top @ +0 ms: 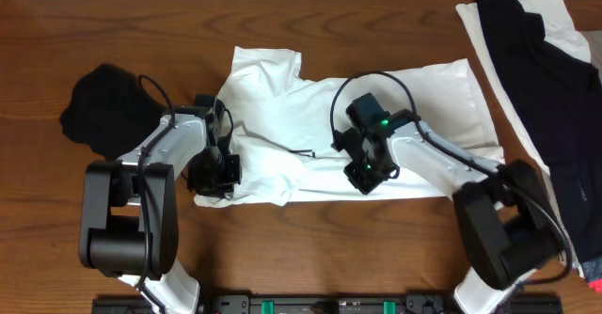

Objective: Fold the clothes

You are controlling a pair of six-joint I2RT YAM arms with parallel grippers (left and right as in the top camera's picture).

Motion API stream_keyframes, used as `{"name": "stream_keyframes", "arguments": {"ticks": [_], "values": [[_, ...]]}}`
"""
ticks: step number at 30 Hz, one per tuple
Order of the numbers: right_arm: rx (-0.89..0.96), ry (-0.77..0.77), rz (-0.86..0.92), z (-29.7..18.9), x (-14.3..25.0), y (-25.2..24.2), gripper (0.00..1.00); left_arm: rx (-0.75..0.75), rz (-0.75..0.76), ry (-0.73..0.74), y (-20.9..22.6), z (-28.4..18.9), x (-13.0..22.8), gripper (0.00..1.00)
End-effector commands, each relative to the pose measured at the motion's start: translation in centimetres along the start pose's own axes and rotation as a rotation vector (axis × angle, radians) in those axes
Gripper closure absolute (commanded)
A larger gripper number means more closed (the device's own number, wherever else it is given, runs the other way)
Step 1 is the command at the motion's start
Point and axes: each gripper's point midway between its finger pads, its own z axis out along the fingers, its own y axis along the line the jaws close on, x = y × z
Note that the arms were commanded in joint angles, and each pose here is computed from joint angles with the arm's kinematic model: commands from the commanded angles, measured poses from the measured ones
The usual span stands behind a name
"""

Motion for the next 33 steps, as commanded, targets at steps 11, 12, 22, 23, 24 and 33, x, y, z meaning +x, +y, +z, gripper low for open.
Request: {"name": "stream_keyframes", "arguments": {"ticks": [11,12,22,23,24,33], "values": [[0.267,0.066,0.319,-0.4,2.8,-8.2,0.91,-0.046,-0.017,0.085,1.4,3.7,1.3,0.81],[0.266,0.068,0.334,-0.5,3.1,-8.6,0.91,-0.046,-0.017,0.085,1.4,3.7,1.3,0.81],[0.263,0.066,0.494,-1.2,5.2,-12.9,0.89,-0.046,-0.017,0.086,1.4,3.7,1.3,0.81],[0.263,0.063,0.511,-1.3,5.4,-13.4,0.89,-0.046,-0.017,0.085,1.4,3.7,1.3,0.81],[0.264,0.060,0.525,-1.4,5.6,-13.8,0.89,-0.046,-0.017,0.085,1.4,3.7,1.3,0.81],[0.303,0.069,0.695,-2.3,8.9,-18.0,0.88,-0.046,-0.017,0.085,1.4,3.7,1.3,0.81]]}}
